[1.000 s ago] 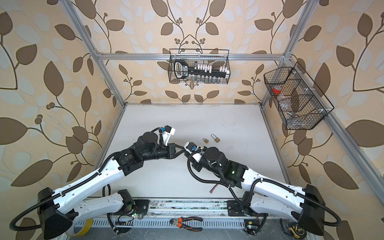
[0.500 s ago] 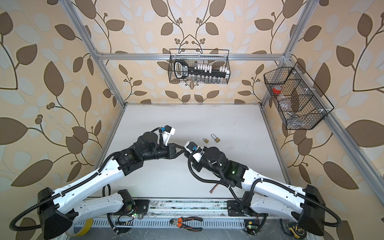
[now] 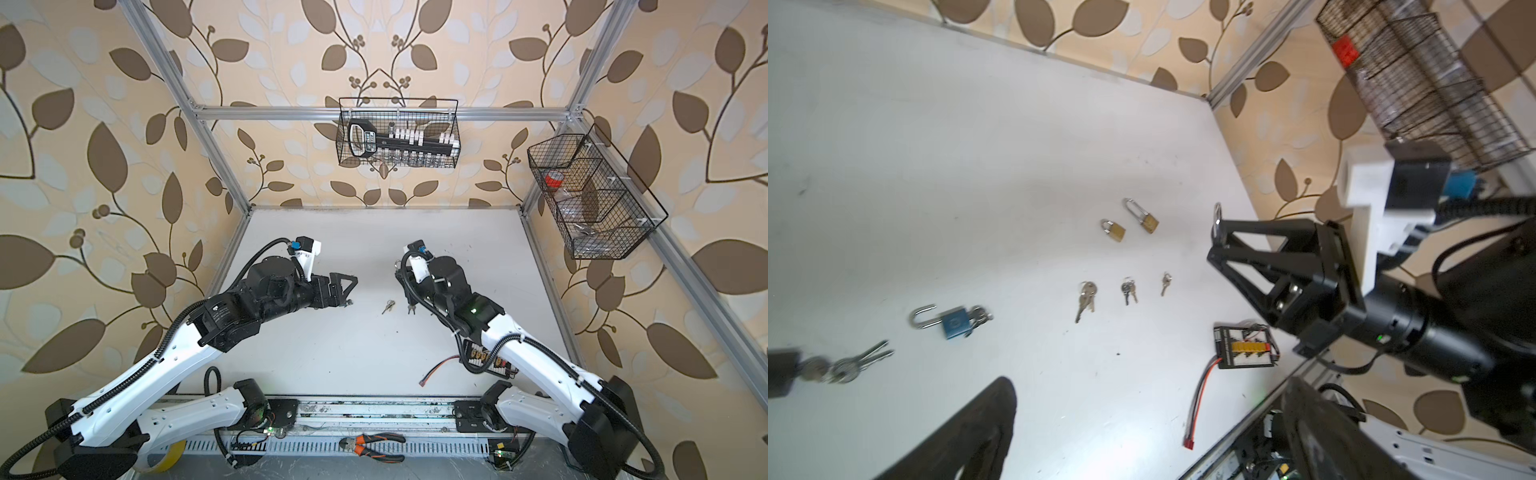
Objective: Lock with the key
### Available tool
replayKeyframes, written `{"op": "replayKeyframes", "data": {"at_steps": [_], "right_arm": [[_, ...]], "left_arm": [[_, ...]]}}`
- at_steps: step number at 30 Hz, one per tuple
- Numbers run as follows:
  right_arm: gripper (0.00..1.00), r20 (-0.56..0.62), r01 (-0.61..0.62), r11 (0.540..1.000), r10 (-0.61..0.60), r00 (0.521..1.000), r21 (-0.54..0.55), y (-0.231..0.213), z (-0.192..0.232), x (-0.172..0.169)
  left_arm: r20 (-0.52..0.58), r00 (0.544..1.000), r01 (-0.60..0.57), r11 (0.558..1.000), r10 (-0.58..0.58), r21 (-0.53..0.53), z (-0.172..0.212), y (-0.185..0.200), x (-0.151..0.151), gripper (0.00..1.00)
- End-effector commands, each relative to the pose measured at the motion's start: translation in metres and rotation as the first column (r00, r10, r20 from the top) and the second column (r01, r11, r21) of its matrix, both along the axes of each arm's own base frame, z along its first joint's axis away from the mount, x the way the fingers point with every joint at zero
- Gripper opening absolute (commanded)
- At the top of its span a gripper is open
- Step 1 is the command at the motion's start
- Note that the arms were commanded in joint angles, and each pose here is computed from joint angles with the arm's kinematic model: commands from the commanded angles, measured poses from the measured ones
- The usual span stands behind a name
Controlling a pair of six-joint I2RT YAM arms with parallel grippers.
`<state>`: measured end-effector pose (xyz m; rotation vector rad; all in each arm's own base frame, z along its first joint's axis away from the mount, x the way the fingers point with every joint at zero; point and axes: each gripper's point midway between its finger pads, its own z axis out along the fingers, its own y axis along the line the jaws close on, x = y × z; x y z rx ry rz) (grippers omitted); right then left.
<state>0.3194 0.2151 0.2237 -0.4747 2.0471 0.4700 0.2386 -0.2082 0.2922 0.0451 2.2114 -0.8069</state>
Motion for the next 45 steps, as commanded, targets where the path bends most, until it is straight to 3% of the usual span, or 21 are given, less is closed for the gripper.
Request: {"op": "replayKeyframes", "data": {"at_steps": [1,9,18,29,45], "right_arm": [[0.0,-0.159,-0.022,1.0,0.022,0.987,0.001,0.008,-0.023,0.007],[0.0,-0.352,-0.064,0.982,-0.002,0.936,-0.176,0.024,-0.094,0.044],[0.0,-0.41,-0.11,0.935,-0.041,0.911,-0.336,0.031,-0.142,0.076],[0.01,-0.439,-0.155,0.895,-0.05,0.897,-0.419,0.039,-0.175,0.095],[0.23,-0.481,-0.19,0.871,-0.058,0.875,-0.452,0.041,-0.203,0.1]], "left_arm": [[-0.008,0.991,-0.132,0.986,0.134,0.097,-0.011,0.041,0.007,0.99],[-0.092,0.968,-0.232,0.973,0.232,0.018,-0.027,0.084,0.011,0.99],[-0.166,0.941,-0.3,0.954,0.296,-0.001,-0.037,0.111,0.012,0.99],[-0.166,0.943,-0.297,0.955,0.289,-0.024,-0.033,0.11,0.009,0.99],[-0.168,0.947,-0.282,0.959,0.272,-0.037,-0.033,0.108,0.007,0.99]]}}
